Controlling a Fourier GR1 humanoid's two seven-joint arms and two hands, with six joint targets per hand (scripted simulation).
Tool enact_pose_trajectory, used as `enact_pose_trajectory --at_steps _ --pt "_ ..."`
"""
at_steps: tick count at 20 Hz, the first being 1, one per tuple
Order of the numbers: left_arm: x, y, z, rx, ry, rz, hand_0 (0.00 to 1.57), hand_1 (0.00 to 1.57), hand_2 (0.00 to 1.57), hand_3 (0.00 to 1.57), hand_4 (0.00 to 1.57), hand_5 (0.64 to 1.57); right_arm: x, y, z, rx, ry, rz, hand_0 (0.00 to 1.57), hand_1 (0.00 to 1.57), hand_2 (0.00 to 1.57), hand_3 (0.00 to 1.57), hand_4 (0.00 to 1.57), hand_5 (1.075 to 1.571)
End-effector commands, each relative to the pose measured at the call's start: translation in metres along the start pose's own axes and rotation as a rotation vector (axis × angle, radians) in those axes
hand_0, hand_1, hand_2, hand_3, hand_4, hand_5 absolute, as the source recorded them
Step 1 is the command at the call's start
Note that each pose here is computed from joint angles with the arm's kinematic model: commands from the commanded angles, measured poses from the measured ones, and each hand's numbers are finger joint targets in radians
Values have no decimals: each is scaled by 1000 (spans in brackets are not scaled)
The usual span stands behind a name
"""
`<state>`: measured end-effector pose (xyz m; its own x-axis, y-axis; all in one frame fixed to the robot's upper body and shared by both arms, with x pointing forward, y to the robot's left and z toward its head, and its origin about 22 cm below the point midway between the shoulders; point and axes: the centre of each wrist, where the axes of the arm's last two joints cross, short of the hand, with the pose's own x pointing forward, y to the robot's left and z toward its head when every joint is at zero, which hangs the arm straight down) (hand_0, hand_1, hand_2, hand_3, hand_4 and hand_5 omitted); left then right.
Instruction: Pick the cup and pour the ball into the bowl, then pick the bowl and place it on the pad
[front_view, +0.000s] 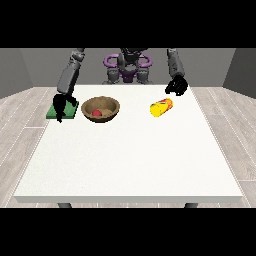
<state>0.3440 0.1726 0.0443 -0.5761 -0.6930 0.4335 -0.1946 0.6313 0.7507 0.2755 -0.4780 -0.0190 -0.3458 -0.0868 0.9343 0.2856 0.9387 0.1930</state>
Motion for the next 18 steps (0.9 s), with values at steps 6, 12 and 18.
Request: enact_pose_trajectory --at_steps 6,12,18 --pt "-33 2 16 66 0 490 0 0 0 0 0 654 30 15 -41 10 -160 -104 0 0 290 0 0 1548" --pt "-47 15 18 48 54 549 0 0 0 0 0 654 6 65 -51 36 -55 -70 0 0 0 0 0 1571" --pt "-48 15 26 66 86 556 0 0 0 0 0 690 -16 83 -42 43 62 -165 0 0 0 0 0 1569"
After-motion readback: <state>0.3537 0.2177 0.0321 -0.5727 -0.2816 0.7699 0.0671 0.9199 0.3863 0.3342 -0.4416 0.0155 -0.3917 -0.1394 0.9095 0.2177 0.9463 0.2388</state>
